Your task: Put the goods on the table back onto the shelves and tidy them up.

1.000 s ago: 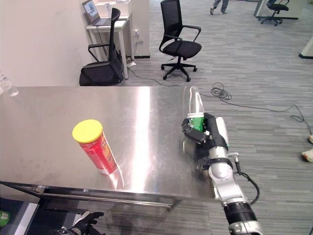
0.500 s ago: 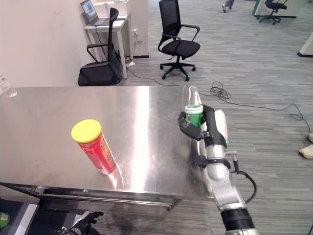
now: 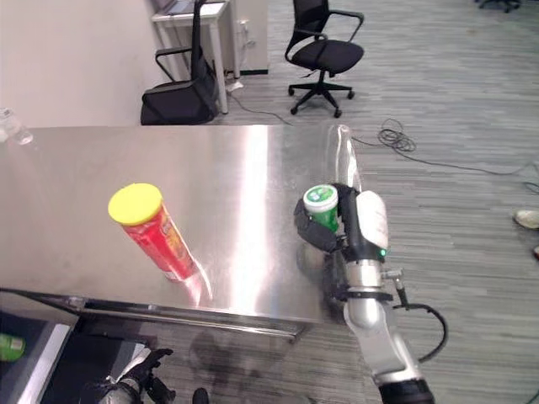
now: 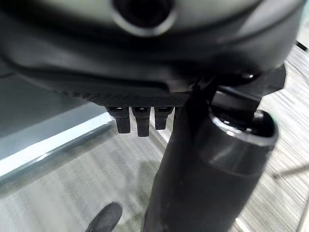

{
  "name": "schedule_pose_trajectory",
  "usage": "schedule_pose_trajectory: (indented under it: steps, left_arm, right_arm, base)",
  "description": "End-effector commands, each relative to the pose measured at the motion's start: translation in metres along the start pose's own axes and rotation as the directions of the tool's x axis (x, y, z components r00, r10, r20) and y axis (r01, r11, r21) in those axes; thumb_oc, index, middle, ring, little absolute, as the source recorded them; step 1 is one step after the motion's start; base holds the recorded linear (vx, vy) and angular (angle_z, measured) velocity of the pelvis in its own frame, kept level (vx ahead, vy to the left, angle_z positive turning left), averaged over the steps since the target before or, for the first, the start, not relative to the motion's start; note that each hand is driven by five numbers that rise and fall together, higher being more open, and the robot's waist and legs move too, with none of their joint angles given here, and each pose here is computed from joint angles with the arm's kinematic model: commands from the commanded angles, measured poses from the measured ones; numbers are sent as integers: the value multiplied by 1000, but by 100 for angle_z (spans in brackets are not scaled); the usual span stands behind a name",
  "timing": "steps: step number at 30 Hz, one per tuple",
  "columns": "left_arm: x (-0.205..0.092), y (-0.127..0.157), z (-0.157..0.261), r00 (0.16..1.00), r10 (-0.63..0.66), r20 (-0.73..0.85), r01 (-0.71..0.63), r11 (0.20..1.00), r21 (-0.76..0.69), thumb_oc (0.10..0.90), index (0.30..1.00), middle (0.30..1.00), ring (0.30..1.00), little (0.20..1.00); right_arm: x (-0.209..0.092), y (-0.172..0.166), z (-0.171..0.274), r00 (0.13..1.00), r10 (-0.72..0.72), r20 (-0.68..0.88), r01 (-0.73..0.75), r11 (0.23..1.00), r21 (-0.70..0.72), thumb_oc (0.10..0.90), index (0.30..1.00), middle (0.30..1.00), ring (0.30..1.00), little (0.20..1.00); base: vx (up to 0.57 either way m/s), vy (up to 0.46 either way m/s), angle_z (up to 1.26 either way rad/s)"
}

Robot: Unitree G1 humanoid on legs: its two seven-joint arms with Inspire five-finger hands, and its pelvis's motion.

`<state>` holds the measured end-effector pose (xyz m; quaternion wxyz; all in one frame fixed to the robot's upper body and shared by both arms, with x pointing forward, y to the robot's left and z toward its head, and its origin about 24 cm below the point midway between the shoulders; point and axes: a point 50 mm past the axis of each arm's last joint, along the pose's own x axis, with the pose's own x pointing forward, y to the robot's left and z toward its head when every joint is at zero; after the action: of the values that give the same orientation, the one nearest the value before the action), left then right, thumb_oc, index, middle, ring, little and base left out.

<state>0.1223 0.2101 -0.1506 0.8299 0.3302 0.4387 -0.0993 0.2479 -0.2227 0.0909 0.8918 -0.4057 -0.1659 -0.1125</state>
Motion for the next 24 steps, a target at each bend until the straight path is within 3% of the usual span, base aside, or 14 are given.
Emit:
schedule_pose_trajectory:
  steps: [1, 3, 4, 5, 7, 11, 14, 15, 24]
  left_arm:
    - [7, 35, 2, 989, 148, -15, -148, 988, -41, 800, 900, 900, 900, 900]
    - [8, 35, 17, 987, 140, 80, -148, 985, 92, 800, 900, 900, 900, 900]
    - [8, 35, 17, 987, 140, 80, -147, 985, 93, 800, 900, 900, 900, 900]
    - [8, 40, 36, 974, 116, 194, -147, 977, 154, 800, 900, 900, 900, 900]
    - [7, 45, 32, 975, 134, 177, -156, 981, 116, 800, 900, 900, 900, 900]
    - [5, 34, 2, 988, 155, -14, -156, 981, -115, 800, 900, 900, 900, 900]
    - [3, 14, 2, 997, 73, -11, -73, 994, -77, 800, 900, 900, 900, 900]
    - [4, 1, 17, 998, -15, 63, 15, 1000, 9, 800, 900, 900, 900, 900]
    - [8, -8, 43, 986, -103, 133, 100, 995, 25, 800, 900, 900, 900, 900]
  right_arm:
    - [11, -45, 52, 929, -257, 268, 234, 965, 115, 400, 300, 300, 300, 300]
    - [7, -53, 44, 928, -281, 246, 271, 960, 74, 400, 300, 300, 300, 300]
    - [6, -53, 44, 928, -281, 246, 271, 960, 73, 400, 300, 300, 300, 300]
    - [5, -59, 38, 925, -301, 233, 299, 953, 44, 400, 300, 300, 300, 300]
    - [4, -62, 34, 926, -309, 217, 309, 950, 35, 400, 300, 300, 300, 300]
    - [2, -68, 36, 926, -312, 211, 311, 950, 38, 400, 300, 300, 300, 300]
    - [4, -74, 44, 912, -327, 248, 324, 944, 53, 400, 300, 300, 300, 300]
    - [4, -78, 45, 909, -341, 242, 330, 940, 83, 400, 300, 300, 300, 300]
    - [4, -79, 32, 929, -327, 172, 314, 944, 99, 400, 300, 300, 300, 300]
  base:
    - [-91, -471, 25]
    - [-144, -422, 39]
    - [-205, -225, 54]
    - [-136, -105, 73]
    - [-175, -117, 81]
    - [-181, -82, 18]
    - [-199, -88, 22]
    - [-165, -69, 65]
    - [-193, 20, 99]
